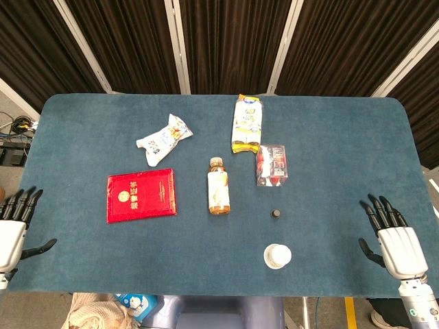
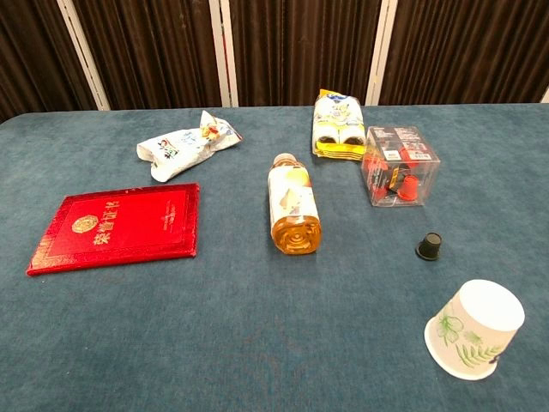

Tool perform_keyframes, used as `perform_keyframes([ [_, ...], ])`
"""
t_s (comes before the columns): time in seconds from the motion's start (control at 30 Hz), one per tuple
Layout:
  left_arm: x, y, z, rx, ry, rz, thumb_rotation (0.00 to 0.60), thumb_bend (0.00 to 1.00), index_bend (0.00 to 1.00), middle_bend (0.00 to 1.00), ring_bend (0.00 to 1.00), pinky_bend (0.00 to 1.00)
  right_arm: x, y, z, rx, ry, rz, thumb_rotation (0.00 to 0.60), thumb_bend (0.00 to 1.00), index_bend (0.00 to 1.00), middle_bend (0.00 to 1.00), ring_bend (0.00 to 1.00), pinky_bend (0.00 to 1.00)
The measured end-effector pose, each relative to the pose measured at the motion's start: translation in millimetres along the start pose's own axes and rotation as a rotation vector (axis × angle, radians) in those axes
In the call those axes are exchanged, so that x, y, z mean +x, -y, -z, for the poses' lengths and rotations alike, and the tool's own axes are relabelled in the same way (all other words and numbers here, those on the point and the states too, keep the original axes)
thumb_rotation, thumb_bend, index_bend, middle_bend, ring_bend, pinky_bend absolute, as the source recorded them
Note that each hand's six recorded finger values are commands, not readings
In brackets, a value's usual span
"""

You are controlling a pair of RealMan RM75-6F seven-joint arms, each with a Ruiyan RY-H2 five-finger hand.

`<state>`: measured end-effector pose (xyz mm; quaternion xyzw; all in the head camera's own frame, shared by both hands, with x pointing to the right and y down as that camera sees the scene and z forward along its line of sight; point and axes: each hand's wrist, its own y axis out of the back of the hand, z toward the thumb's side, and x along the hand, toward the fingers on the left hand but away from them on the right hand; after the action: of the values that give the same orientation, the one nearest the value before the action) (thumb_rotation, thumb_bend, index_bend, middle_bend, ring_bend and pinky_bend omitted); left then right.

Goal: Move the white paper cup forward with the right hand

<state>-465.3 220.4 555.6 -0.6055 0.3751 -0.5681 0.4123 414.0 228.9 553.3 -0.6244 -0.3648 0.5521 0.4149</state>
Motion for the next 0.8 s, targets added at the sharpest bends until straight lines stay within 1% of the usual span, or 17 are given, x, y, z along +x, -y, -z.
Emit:
perform_keyframes([
  [0.2,-1,0,-1,-0.002,0.004,0.007,0.6,0.0,0.0,0.0,0.0,0.01,1,1,1,-0.004,0.011,-0.012,0.6,0.35,0.0,0.0,0.0,0.18],
  [0.57,-1,2,0,-0.016,-0.001,0.021,0.6,0.0,0.0,0.0,0.0,0.01,0,3,-6,-0.012,-0.017,-0.029,0.6,0.35,0.0,0.0,0.0,0.18],
  [0.67,-1,2,0,-0.02,-0.003,0.023,0.6,0.0,0.0,0.0,0.0,0.01,0,4,-11,-0.022,-0.041,-0.044,0.6,0.35,0.0,0.0,0.0,0.18],
  [0.77,0,1,-2,-0.022,0.002,0.017,0.6,0.0,0.0,0.0,0.0,0.01,-1,5,-20,-0.029,-0.089,-0.058,0.6,0.35,0.0,0.0,0.01,0.19],
  [0.8,0,1,-3,-0.021,0.005,0.016,0.6,0.0,0.0,0.0,0.0,0.01,-1,5,-24,-0.031,-0.118,-0.065,0.6,0.35,0.0,0.0,0.02,0.2],
])
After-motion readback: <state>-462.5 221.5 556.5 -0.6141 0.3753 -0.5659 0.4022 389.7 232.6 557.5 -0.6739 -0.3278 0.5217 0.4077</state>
